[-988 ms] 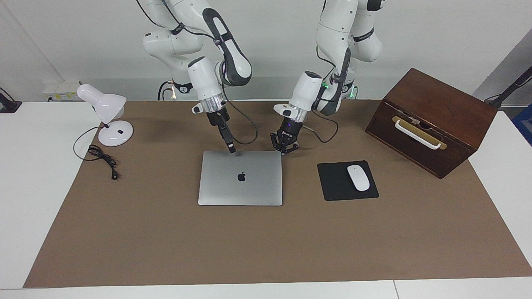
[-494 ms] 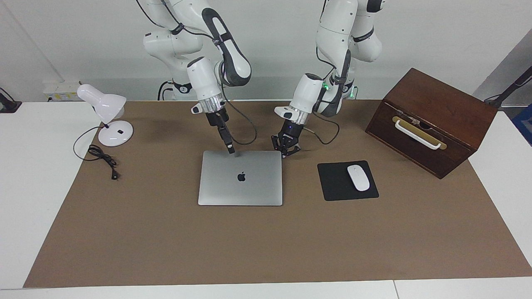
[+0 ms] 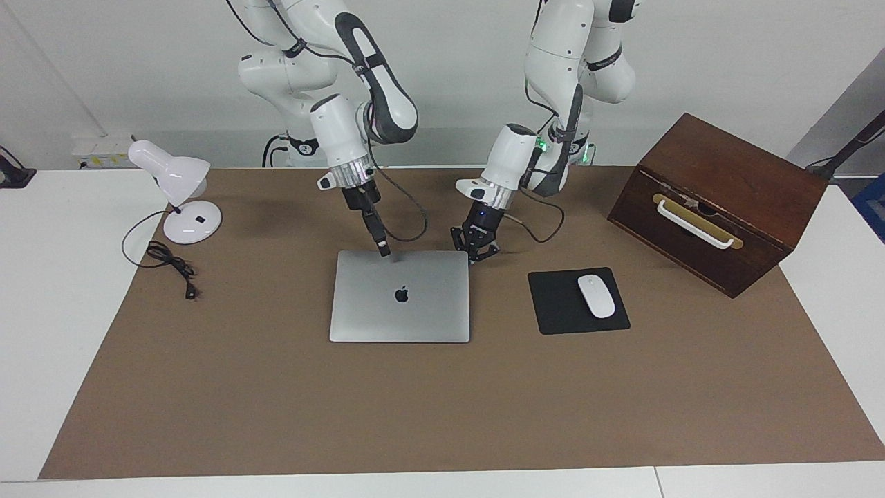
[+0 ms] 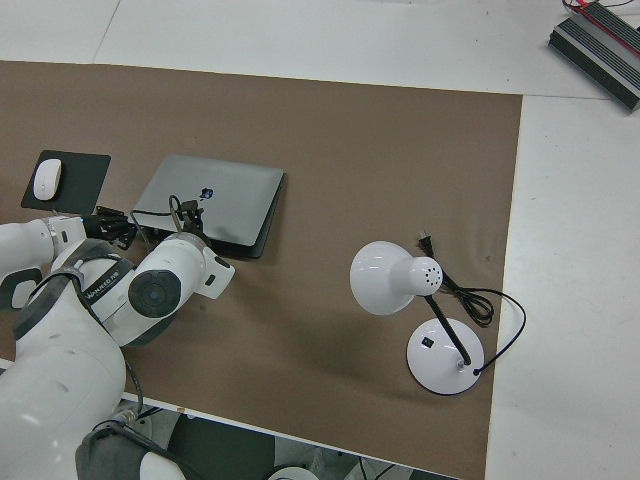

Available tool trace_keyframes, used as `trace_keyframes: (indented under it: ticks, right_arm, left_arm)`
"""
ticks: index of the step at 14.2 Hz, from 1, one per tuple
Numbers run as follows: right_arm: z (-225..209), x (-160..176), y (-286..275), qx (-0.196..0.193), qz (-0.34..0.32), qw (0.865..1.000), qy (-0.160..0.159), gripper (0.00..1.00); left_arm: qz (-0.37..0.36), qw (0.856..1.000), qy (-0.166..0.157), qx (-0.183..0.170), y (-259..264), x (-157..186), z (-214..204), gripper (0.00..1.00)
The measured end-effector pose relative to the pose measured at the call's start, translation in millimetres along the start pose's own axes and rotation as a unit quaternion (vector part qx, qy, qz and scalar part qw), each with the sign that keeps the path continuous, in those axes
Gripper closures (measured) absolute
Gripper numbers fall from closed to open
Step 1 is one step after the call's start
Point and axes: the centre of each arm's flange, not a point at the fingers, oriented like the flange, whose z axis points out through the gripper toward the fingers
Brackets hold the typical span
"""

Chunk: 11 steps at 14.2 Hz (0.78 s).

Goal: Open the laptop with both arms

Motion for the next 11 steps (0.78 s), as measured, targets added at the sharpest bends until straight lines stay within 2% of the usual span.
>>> trace_keyframes:
  ticks: [11]
  right_arm:
    - [0, 8, -18, 0.012, 0.008, 1.0, -0.007, 0.0]
  left_arm:
    - [0.02, 1.0, 0.0, 0.005, -7, 1, 1, 0.99]
